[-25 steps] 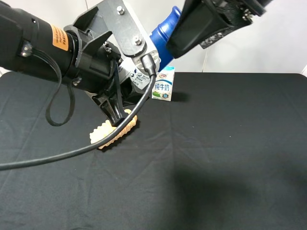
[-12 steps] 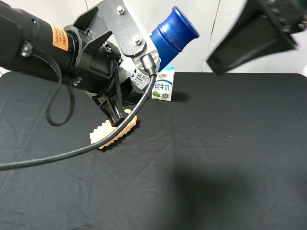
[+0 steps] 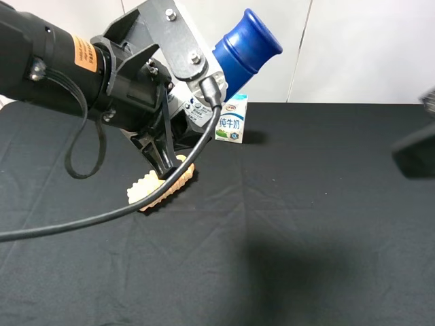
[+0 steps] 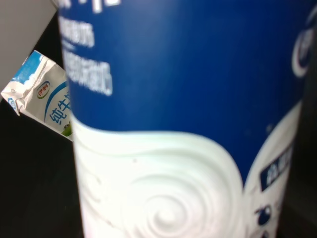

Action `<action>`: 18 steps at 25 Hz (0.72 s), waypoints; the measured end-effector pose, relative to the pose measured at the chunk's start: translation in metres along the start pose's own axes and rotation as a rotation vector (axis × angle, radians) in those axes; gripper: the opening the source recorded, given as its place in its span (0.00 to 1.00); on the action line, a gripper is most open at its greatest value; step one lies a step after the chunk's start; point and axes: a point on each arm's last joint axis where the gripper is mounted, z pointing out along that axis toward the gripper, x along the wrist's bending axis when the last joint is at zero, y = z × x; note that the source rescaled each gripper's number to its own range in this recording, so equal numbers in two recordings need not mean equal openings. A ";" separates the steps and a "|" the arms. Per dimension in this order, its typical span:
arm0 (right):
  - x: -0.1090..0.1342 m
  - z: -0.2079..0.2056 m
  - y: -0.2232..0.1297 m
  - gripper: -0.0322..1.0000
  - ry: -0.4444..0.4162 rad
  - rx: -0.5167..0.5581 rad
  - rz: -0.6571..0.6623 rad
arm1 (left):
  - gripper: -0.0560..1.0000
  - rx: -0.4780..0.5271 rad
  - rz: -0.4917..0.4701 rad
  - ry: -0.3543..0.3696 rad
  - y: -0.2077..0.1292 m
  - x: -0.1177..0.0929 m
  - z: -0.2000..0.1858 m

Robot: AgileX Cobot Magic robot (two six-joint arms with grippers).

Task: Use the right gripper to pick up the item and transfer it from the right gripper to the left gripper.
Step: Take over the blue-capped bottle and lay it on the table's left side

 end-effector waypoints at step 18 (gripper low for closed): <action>0.007 -0.006 -0.142 1.00 -0.231 -0.191 0.112 | 0.12 0.000 0.000 0.000 0.000 0.000 0.000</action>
